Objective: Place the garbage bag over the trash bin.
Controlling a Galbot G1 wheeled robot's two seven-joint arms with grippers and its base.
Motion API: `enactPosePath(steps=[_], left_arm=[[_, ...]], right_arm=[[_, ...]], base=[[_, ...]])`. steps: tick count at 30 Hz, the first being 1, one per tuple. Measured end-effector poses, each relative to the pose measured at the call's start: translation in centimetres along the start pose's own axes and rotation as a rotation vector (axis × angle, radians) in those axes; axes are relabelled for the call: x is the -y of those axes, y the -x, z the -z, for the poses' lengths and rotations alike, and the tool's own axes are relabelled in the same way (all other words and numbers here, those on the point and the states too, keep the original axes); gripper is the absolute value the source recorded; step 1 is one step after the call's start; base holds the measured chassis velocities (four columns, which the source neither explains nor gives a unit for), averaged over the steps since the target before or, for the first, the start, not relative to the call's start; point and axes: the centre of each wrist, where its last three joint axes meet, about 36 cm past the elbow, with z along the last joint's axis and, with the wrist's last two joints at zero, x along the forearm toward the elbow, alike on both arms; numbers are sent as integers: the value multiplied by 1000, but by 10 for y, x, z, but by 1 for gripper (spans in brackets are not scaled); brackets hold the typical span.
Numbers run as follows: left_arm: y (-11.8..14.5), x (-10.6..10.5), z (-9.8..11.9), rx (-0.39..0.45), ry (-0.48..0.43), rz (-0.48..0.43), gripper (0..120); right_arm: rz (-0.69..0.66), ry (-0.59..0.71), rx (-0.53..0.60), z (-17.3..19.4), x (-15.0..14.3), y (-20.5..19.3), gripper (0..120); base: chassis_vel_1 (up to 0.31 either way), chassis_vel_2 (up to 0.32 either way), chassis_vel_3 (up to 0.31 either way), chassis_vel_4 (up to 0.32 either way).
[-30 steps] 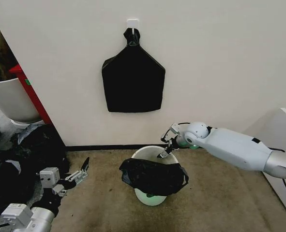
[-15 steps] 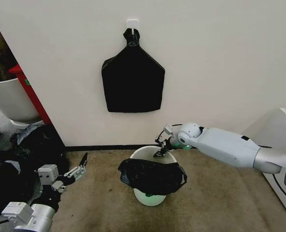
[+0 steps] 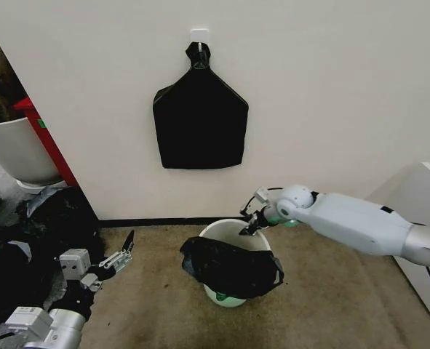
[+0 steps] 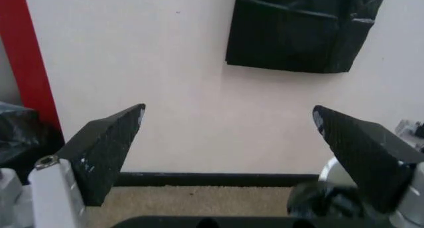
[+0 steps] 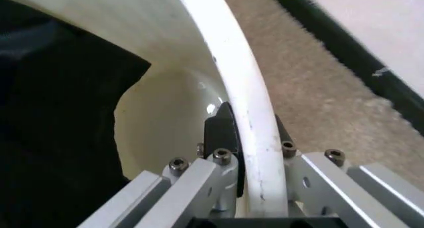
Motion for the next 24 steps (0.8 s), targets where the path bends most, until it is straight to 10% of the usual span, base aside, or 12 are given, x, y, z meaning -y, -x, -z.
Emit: enactPosePath(steps=[10, 24], left_arm=[[7, -2, 0, 12, 10, -12, 100], [17, -4, 0, 25, 25, -40, 100]], right_arm=[[-69, 297, 115, -30, -15, -61, 0], [-352, 864, 75, -67, -131, -107, 0]], base=[[0, 0, 0, 0], [0, 0, 0, 0]])
